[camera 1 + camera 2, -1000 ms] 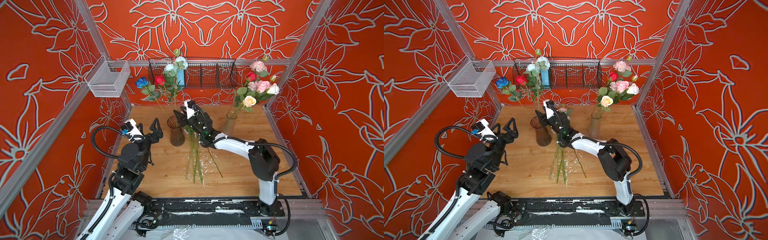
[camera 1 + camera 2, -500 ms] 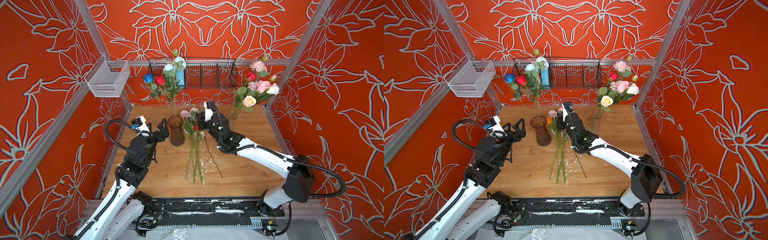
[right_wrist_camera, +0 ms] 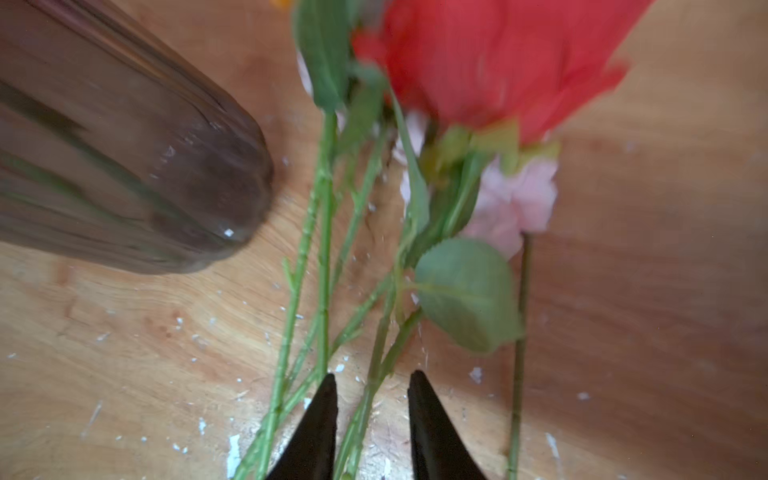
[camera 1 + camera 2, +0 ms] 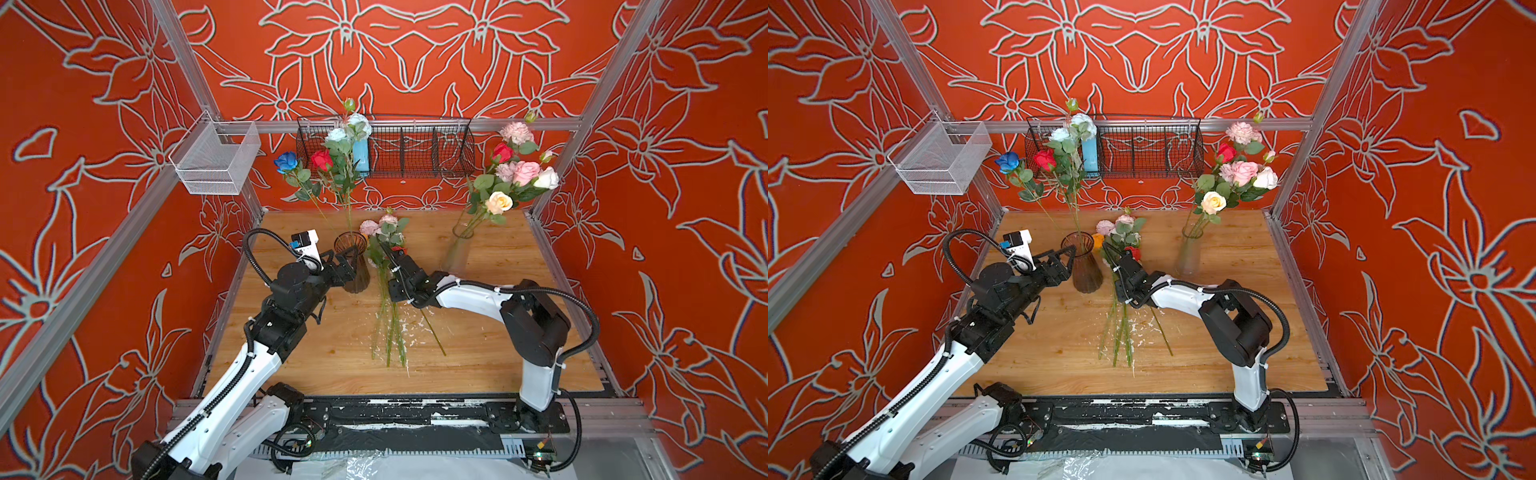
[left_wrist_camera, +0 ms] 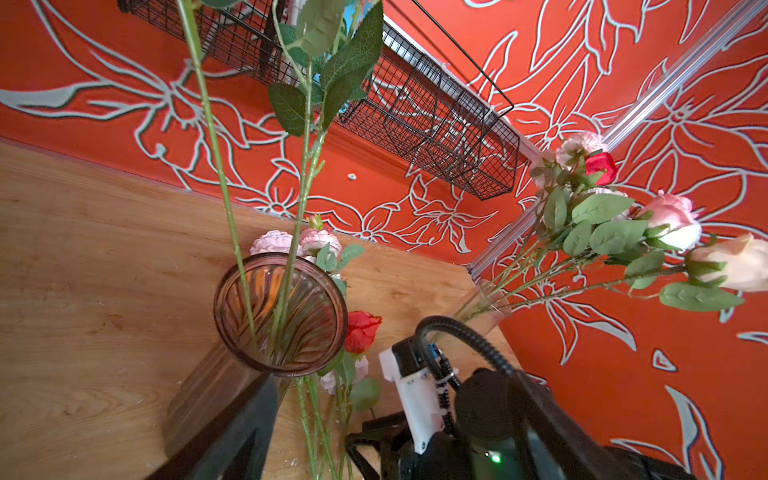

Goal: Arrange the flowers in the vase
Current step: 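Move the right gripper down to the bunch and close on a pink rose stem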

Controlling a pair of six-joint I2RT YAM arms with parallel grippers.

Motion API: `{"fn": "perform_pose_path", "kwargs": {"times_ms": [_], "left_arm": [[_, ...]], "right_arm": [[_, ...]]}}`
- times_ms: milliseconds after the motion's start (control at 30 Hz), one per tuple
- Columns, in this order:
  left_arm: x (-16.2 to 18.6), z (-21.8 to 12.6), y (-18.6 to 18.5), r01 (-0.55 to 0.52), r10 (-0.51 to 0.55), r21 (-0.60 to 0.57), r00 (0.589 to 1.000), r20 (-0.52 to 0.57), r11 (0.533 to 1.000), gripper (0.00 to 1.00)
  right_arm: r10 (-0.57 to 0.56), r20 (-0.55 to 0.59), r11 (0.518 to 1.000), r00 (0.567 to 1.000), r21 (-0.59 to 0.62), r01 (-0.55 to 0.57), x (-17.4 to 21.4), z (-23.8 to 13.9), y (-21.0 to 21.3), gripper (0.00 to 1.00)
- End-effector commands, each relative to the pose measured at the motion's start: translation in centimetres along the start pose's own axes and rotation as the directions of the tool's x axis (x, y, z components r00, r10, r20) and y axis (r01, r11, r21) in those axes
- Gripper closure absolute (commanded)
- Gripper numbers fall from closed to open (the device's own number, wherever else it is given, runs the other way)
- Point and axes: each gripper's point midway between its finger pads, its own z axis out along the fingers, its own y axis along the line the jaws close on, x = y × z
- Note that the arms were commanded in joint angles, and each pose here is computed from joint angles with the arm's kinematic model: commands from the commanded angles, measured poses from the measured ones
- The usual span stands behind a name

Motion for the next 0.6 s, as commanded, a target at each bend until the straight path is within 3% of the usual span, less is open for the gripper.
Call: {"fn": "perform_pose_path", "kwargs": {"times_ms": [0,233,567], "left_arm": [[-2.1,-0.6,-1.6,0.01,-0.012,0.049,0.998,0.055,0.999,0.14],[-2.5,-1.0,-1.4,0.0,-0.003,0.038,0.997,0.076,0.999,0.13],[-3.2,-1.6,-1.6,-0.022,0.018,0.034,0.994,0.105,0.999,0.13]], "right_arm": [[0.085,-0.049,0.993,0.995,-0.078,-0.089,0.1,1.1,1.1,0.76],[0.104,-0.036,0.992,0.994,-0.07,-0.106,0.1,0.9,0.5,0.96],[0.115,0.094,0.988,0.989,-0.116,-0.103,-2.3,-6.2,0.0,0.97]]}}
